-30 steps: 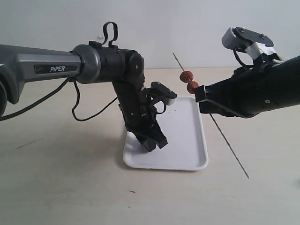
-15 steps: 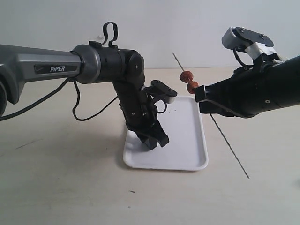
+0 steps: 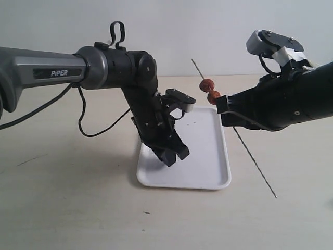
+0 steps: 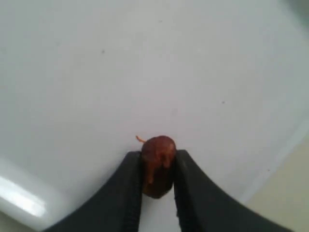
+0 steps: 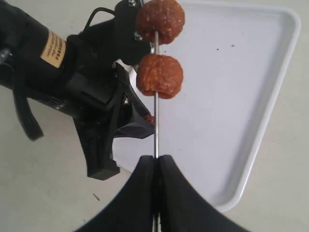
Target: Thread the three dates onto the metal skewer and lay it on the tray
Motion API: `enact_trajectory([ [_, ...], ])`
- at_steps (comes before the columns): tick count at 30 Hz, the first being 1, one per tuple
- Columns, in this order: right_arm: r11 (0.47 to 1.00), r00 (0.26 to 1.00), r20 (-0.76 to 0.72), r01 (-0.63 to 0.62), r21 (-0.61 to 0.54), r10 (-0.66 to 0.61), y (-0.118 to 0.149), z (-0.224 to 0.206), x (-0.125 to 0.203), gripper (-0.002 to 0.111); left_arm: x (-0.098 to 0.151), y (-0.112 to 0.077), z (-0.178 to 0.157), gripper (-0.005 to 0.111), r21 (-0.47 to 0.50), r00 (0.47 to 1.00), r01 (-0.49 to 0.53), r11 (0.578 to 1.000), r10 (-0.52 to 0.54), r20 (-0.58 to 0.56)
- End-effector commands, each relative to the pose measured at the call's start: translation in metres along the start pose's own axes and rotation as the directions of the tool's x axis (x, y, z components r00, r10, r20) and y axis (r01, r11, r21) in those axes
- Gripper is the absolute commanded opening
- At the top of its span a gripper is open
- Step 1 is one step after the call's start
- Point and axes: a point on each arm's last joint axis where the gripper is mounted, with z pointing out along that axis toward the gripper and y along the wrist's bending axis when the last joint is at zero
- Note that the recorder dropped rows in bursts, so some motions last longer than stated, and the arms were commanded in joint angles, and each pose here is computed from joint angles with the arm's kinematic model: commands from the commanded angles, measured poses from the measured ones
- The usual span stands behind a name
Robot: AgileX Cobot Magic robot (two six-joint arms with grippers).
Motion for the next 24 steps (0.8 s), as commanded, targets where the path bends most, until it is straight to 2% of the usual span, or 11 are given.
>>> enact_trajectory([
  [1,1.000,1.000,0.004,0.026,0.013,-0.026,-0.002,-0.003,0.000,0.000,0.003,0.008,-0.052,0.023,0.230,0.992,0.019,0.973,-0.048,0.121],
  [4,0.999,0.999,-0.001,0.037,0.017,-0.037,-0.002,-0.003,0.001,0.000,0.008,0.020,-0.078,0.023,0.389,0.975,0.016,0.921,-0.100,0.197],
  [7,0.998,0.999,-0.005,0.050,0.022,-0.050,-0.002,-0.003,0.001,0.000,0.012,0.048,-0.102,0.023,0.457,0.926,0.028,0.889,-0.195,0.322],
  [11,0.990,0.990,-0.033,0.135,0.032,-0.134,-0.004,-0.003,0.003,0.000,0.025,0.079,-0.116,0.023,0.472,0.889,0.103,0.875,-0.294,0.352],
  [14,0.971,0.972,-0.046,0.232,0.058,-0.230,-0.007,-0.003,0.003,0.000,0.033,0.093,-0.120,0.023,0.468,0.875,0.132,0.874,-0.325,0.359],
  [19,0.876,0.879,-0.043,0.476,0.071,-0.474,-0.008,-0.003,0.001,0.000,0.038,0.103,-0.125,0.023,0.479,0.856,0.167,0.862,-0.368,0.363],
  [22,0.781,0.784,-0.046,0.620,0.073,-0.619,-0.008,-0.003,0.000,0.000,0.040,0.108,-0.128,0.023,0.512,0.831,0.207,0.834,-0.426,0.358],
  [24,0.742,0.745,-0.053,0.667,0.069,-0.665,-0.009,0.000,0.000,0.000,0.039,0.109,-0.130,0.023,0.536,0.815,0.229,0.813,-0.461,0.352],
])
